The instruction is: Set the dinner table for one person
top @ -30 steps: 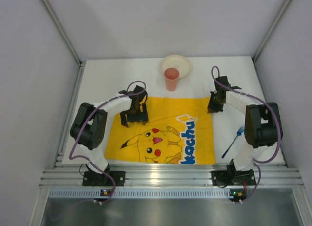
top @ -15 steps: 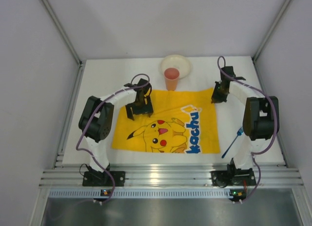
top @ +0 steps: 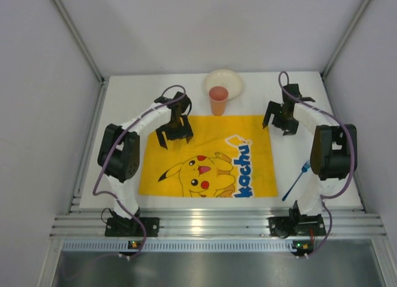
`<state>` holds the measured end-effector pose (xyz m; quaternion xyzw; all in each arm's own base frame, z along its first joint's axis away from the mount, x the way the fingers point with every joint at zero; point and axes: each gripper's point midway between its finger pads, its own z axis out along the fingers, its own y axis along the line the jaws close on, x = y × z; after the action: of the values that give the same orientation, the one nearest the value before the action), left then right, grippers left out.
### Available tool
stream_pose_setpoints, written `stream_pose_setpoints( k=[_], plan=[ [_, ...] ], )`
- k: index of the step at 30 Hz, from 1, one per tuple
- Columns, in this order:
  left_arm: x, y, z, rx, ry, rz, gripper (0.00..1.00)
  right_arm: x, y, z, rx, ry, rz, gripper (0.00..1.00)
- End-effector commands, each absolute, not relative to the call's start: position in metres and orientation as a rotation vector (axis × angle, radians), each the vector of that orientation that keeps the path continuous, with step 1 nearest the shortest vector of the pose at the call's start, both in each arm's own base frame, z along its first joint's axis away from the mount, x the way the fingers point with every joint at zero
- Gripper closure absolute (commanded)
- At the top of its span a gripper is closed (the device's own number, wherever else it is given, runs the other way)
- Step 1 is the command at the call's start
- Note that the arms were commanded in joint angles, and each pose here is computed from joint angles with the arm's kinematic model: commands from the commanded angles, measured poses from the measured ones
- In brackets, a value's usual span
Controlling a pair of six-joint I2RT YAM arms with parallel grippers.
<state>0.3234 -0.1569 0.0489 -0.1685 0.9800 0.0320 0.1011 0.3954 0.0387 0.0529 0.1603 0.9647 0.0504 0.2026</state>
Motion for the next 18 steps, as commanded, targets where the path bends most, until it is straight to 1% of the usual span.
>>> stream_pose_setpoints(
  k=[1, 2, 4, 5, 7, 8, 9, 10, 11, 12, 14, 15, 18],
  plan=[
    [0.345, -0.167, 0.116, -0.568, 2.766, -0.039, 0.04, 0.406, 0.031, 0.121, 0.445, 2.535, 0.147, 0.05],
    [0.361, -0.175, 0.135, -0.551, 2.718, -0.088, 0.04, 0.403, 0.033, 0.129, 0.451, 2.525, 0.159, 0.05],
    [0.383, -0.187, 0.146, -0.512, 2.673, -0.15, 0.04, 0.395, 0.039, 0.154, 0.437, 2.48, 0.216, 0.05],
    [0.401, -0.197, 0.166, -0.449, 2.618, -0.214, 0.04, 0.388, 0.041, 0.159, 0.435, 2.477, 0.229, 0.05],
    [0.425, -0.212, 0.166, -0.396, 2.587, -0.271, 0.04, 0.372, 0.048, 0.176, 0.415, 2.445, 0.27, 0.05],
    [0.443, -0.225, 0.186, -0.361, 2.524, -0.343, 0.04, 0.365, 0.048, 0.179, 0.415, 2.439, 0.28, 0.05],
    [0.452, -0.231, 0.19, -0.35, 2.508, -0.364, 0.04, 0.351, 0.05, 0.182, 0.409, 2.44, 0.294, 0.05],
    [0.463, -0.237, 0.177, -0.343, 2.527, -0.361, 0.04, 0.344, 0.051, 0.183, 0.408, 2.441, 0.299, 0.05],
    [0.476, -0.247, 0.196, -0.322, 2.479, -0.415, 0.04, 0.337, 0.051, 0.183, 0.411, 2.441, 0.302, 0.05],
    [0.486, -0.254, 0.183, -0.316, 2.491, -0.422, 0.04, 0.324, 0.05, 0.182, 0.412, 2.443, 0.3, 0.05],
    [0.5, -0.268, 0.191, -0.29, 2.45, -0.499, 0.04, 0.311, 0.049, 0.179, 0.417, 2.446, 0.298, 0.05],
    [0.507, -0.282, 0.192, -0.257, 2.423, -0.583, 0.05, 0.302, 0.048, 0.175, 0.42, 2.447, 0.299, 0.05],
    [0.522, -0.291, 0.182, -0.269, 2.393, -0.603, 0.05, 0.284, 0.046, 0.165, 0.427, 2.47, 0.282, 0.06]
  ],
)
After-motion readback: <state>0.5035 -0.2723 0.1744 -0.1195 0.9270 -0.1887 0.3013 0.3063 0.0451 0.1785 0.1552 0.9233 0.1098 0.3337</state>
